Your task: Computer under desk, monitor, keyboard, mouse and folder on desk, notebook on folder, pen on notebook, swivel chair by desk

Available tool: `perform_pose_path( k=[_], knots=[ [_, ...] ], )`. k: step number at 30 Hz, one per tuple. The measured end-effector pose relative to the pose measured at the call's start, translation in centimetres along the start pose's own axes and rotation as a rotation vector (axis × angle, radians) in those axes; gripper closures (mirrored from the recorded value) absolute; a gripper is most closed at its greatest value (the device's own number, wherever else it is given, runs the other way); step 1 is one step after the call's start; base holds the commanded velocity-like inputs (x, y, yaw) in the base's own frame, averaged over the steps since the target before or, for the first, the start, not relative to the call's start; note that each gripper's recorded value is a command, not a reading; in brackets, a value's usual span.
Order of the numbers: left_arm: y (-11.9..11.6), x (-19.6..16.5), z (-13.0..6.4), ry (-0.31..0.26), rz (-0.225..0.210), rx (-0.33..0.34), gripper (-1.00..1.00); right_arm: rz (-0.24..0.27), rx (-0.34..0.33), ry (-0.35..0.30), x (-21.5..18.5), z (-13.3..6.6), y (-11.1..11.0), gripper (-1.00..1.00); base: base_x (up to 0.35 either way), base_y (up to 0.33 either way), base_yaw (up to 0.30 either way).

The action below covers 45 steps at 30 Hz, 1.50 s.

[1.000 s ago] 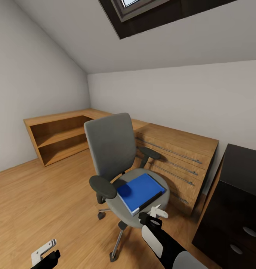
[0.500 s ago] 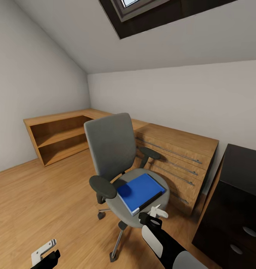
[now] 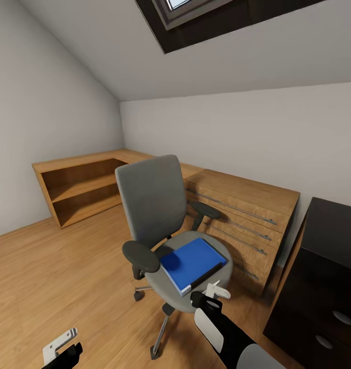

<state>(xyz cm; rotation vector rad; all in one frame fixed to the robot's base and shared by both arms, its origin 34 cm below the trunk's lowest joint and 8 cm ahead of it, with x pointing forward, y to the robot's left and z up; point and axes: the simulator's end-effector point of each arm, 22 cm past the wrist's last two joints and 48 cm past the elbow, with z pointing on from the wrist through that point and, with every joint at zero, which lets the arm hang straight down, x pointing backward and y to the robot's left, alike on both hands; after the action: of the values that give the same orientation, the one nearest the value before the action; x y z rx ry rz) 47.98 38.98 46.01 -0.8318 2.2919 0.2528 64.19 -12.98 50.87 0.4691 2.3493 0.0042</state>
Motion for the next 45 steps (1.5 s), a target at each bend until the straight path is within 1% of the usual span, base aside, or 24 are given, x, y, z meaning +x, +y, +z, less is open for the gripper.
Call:
perform_pose_path(
  k=[2,14,18,22,34,45],
  knots=[
    [0.0,0.0,0.0,0.0,0.0,0.0,-1.0,0.01,-0.003,0.01,0.1,0.0,0.1,1.0,0.0,0.0,0.0],
    [0.0,0.0,0.0,0.0,0.0,0.0,-1.0,0.01,-0.005,0.01,0.0,-0.1,0.2,1.0,0.0,0.0,0.0],
    [0.0,0.0,0.0,0.0,0.0,0.0,-1.0,0.05,0.007,0.019,-0.2,0.1,-0.4,1.0,0.0,0.0,0.0],
    [0.0,0.0,0.0,0.001,-0.001,0.0,-1.0,0.063,0.012,0.022,-0.3,0.2,-0.6,1.0,0.0,0.0,0.0],
    [0.0,0.1,0.0,0.001,-0.001,0.0,-1.0,0.067,0.014,0.021,-0.3,0.2,-0.7,1.0,0.0,0.0,0.0],
    [-0.4,-1.7,-1.5,0.0,-0.001,-0.001,-1.0,0.068,0.012,0.02,-2.2,-1.2,-0.3,1.0,0.0,0.0,0.0]
  ],
)
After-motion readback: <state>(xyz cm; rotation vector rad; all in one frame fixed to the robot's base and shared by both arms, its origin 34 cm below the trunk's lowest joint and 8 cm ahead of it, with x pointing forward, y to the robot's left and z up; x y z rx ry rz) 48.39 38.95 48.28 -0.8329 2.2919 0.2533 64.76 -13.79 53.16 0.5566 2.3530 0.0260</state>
